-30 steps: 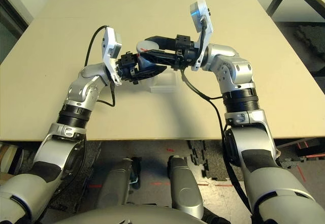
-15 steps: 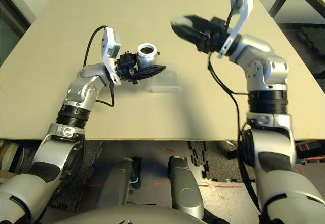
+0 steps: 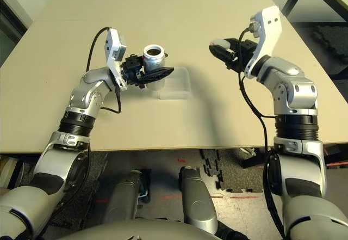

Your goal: Pour the medicine from the bottle into the box.

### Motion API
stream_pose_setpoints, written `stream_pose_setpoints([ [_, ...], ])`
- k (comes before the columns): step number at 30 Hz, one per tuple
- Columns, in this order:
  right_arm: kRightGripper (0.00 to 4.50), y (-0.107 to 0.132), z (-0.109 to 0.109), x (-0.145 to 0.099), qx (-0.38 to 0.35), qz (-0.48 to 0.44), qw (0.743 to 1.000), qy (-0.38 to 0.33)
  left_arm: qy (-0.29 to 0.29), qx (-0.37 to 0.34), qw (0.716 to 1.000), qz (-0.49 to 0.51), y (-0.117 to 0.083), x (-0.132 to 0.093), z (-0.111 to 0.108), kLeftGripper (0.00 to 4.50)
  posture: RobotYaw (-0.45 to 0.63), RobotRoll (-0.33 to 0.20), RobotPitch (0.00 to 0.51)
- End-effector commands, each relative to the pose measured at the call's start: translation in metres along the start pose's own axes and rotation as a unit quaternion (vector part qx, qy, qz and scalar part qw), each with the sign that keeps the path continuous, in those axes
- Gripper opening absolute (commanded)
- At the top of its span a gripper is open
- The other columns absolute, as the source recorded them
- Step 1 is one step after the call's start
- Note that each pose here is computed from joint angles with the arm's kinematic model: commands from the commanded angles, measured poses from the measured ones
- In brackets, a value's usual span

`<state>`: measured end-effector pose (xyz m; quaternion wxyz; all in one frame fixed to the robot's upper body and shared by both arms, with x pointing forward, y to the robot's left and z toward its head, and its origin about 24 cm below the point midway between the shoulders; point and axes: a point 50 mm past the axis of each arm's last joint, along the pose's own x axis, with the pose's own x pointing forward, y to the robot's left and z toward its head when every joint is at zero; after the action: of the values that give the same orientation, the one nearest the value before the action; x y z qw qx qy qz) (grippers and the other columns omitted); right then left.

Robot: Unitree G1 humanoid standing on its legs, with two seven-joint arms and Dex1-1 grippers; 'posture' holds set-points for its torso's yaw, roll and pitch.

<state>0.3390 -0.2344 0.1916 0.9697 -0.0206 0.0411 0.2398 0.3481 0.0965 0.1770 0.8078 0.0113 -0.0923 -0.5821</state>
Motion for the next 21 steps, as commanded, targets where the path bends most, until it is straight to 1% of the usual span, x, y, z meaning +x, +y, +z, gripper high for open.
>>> stream_pose_setpoints([
  [1,2.58,-0.003,-0.011,-0.007,-0.019,-0.02,0.999,0.035,0.002,0.011,1.0,0.008,0.004,-0.003,0.003,2.59,-0.17,0.0,0.164],
  [7,2.58,-0.003,-0.029,-0.009,-0.028,-0.027,0.997,0.068,0.004,0.014,1.0,0.016,0.007,-0.006,0.004,2.59,-0.16,0.0,0.165],
  [11,2.58,-0.002,-0.044,-0.007,-0.027,-0.033,0.995,0.087,0.006,0.018,1.0,0.022,0.009,-0.008,0.004,2.59,-0.16,0.0,0.163],
  [19,2.58,-0.002,-0.055,0.0,-0.04,-0.046,0.993,0.098,0.007,0.022,0.999,0.028,0.011,-0.009,0.005,2.59,-0.15,0.0,0.16],
  [21,3.31,-0.003,-0.056,0.001,-0.047,-0.049,0.993,0.101,0.007,0.023,0.999,0.029,0.011,-0.01,0.005,2.59,-0.15,0.0,0.159],
])
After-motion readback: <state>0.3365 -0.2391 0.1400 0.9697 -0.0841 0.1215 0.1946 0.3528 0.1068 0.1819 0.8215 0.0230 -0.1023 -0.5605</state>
